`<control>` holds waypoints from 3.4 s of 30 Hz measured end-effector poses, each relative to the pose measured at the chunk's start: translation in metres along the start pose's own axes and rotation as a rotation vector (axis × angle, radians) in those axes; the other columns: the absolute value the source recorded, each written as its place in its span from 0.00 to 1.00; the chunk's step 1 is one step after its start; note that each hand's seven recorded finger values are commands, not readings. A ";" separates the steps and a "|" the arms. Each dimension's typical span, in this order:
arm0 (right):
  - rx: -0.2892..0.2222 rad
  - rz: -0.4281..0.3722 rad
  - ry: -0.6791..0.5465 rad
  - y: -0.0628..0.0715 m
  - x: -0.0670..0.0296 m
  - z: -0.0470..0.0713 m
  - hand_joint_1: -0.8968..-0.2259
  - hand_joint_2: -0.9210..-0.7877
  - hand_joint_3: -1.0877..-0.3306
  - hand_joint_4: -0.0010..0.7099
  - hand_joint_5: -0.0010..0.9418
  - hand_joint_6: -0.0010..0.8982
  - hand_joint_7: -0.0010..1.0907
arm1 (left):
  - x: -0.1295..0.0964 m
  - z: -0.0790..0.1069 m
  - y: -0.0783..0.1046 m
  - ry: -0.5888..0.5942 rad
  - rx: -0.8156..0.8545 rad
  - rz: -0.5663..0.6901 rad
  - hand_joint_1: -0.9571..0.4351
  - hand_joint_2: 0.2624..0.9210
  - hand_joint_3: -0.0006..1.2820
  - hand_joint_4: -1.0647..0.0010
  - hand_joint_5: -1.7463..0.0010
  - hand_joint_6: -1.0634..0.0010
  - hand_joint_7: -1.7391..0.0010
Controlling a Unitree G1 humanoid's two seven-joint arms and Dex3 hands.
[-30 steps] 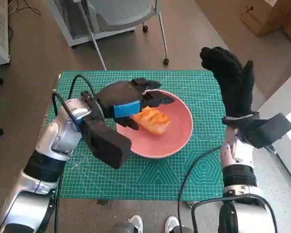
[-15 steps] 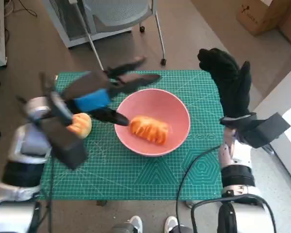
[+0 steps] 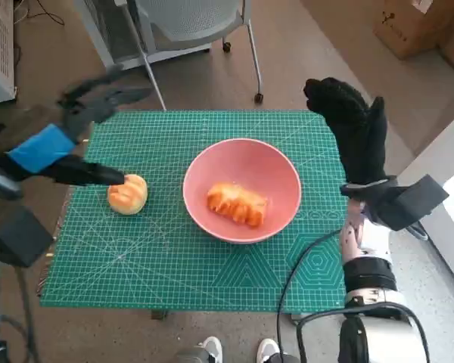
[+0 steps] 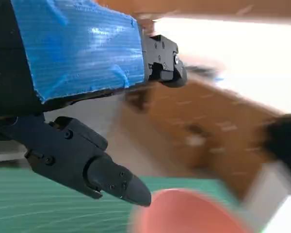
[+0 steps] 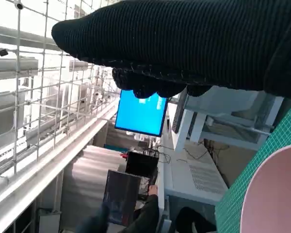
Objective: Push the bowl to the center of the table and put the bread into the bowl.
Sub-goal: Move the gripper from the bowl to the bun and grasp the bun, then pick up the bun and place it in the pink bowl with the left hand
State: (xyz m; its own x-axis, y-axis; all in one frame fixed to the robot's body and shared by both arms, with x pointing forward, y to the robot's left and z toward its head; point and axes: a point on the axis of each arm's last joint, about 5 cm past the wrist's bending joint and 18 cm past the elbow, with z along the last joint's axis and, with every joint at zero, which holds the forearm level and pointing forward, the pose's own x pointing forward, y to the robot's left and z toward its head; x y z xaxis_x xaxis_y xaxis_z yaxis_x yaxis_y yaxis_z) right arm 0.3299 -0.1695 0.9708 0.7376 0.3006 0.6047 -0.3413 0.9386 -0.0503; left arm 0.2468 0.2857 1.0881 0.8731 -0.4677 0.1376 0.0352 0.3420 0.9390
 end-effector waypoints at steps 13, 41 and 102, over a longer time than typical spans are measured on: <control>0.015 0.021 0.013 0.000 0.0038 0.000 0.48 0.00 0.79 0.36 0.01 0.44 0.00 | -0.009 -0.024 -0.024 0.183 -0.029 -0.145 0.48 0.69 0.00 0.92 1.00 0.79 0.90; -0.008 0.048 0.004 -0.007 0.0084 0.006 0.47 0.00 0.79 0.36 0.00 0.45 0.00 | 0.024 -0.049 -0.102 0.344 0.038 -0.389 0.46 0.73 0.00 0.84 0.99 0.73 0.98; -0.028 0.046 -0.026 -0.006 0.0046 0.007 0.50 0.00 0.79 0.34 0.00 0.43 0.00 | 0.056 -0.016 -0.079 0.202 0.205 -0.111 0.69 1.00 0.05 0.37 0.32 0.39 0.35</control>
State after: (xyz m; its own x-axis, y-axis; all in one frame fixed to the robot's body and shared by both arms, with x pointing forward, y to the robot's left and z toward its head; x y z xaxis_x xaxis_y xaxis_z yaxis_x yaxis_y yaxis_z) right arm 0.3315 -0.1749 0.9793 0.7064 0.3392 0.6213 -0.3575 0.9285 -0.1004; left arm 0.3008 0.2461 1.0169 0.9491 -0.3147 -0.0156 0.0550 0.1167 0.9916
